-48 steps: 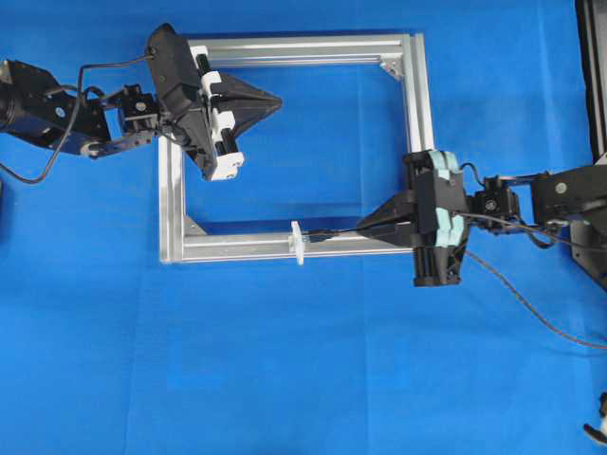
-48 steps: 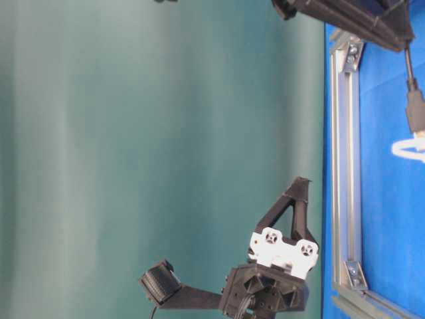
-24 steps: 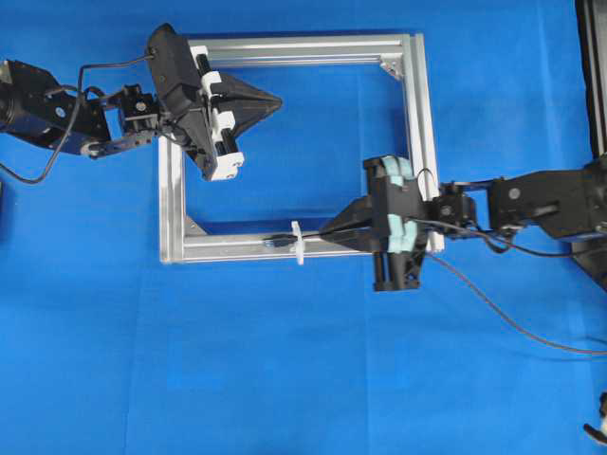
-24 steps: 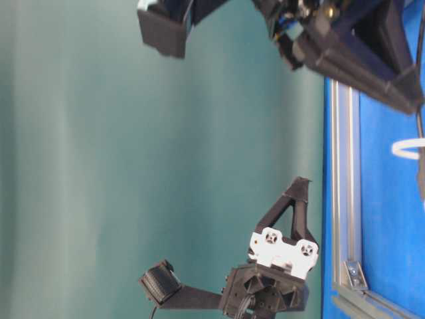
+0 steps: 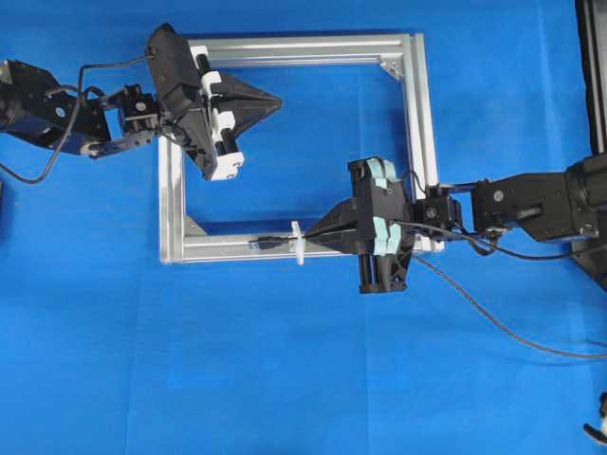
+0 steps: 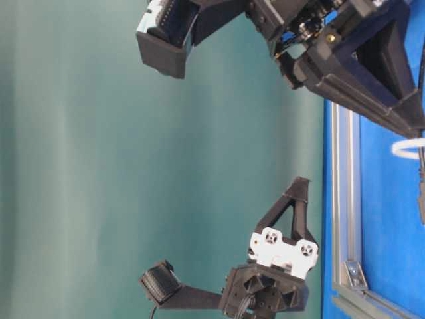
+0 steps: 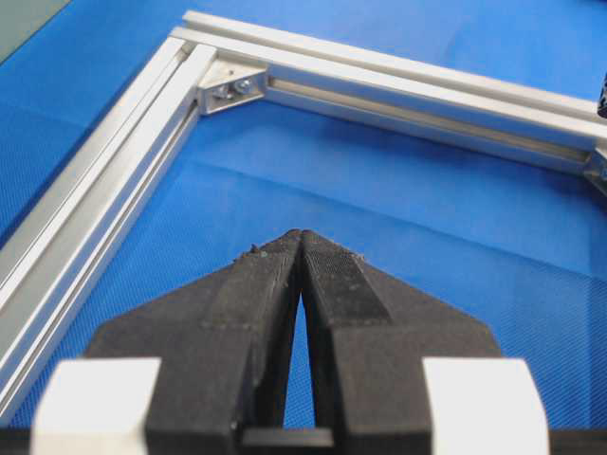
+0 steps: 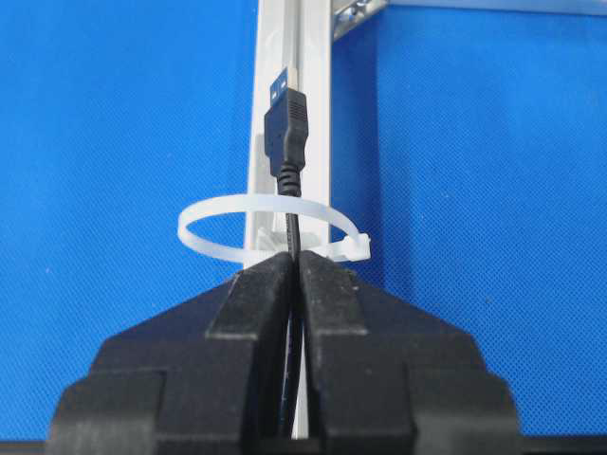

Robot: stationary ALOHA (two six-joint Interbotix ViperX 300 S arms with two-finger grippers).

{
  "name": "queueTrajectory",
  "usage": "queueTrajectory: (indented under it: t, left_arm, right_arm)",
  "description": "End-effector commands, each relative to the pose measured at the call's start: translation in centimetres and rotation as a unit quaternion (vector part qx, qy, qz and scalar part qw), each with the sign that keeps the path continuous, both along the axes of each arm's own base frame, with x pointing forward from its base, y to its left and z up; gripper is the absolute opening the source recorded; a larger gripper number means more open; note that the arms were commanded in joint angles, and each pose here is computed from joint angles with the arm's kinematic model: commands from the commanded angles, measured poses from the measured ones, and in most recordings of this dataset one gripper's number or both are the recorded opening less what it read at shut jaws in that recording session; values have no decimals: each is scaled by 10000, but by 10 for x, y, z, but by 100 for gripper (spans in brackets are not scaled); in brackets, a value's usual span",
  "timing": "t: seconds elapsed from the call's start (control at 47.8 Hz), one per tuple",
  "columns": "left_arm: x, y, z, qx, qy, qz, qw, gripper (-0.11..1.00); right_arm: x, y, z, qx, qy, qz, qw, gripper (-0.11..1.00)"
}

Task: Insert the wire through the string loop located in the center.
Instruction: 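Push the plug leftward through the loop with the right gripper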

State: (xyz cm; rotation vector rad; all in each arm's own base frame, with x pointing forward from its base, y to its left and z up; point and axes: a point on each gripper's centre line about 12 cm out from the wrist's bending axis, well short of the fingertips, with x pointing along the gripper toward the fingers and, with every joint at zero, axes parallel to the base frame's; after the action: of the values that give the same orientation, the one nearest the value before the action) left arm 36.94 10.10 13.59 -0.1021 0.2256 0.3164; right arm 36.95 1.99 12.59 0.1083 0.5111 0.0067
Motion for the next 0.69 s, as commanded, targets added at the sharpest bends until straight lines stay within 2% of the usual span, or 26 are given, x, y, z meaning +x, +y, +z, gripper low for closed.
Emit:
queueTrajectory:
  t: [0.0,0.23,0.44,0.67]
  left_arm:
    - [3,-3,16,67,-236,-50,9997,0]
    - [6,-28,15,44,-211,-372,9991,0]
    - [4,-76,17,21,-199,-997,9948,0]
    - [1,-124,19,17,-222,-1637,9863,0]
  right_arm:
    - [5,1,11,3,-207,9,9998,-2]
    - [5,1,10,3,-199,17,9998,-2]
    - [5,1,10,3,-192,17,9998,-2]
    - [5,2,10,-13,-200,33,9998,-2]
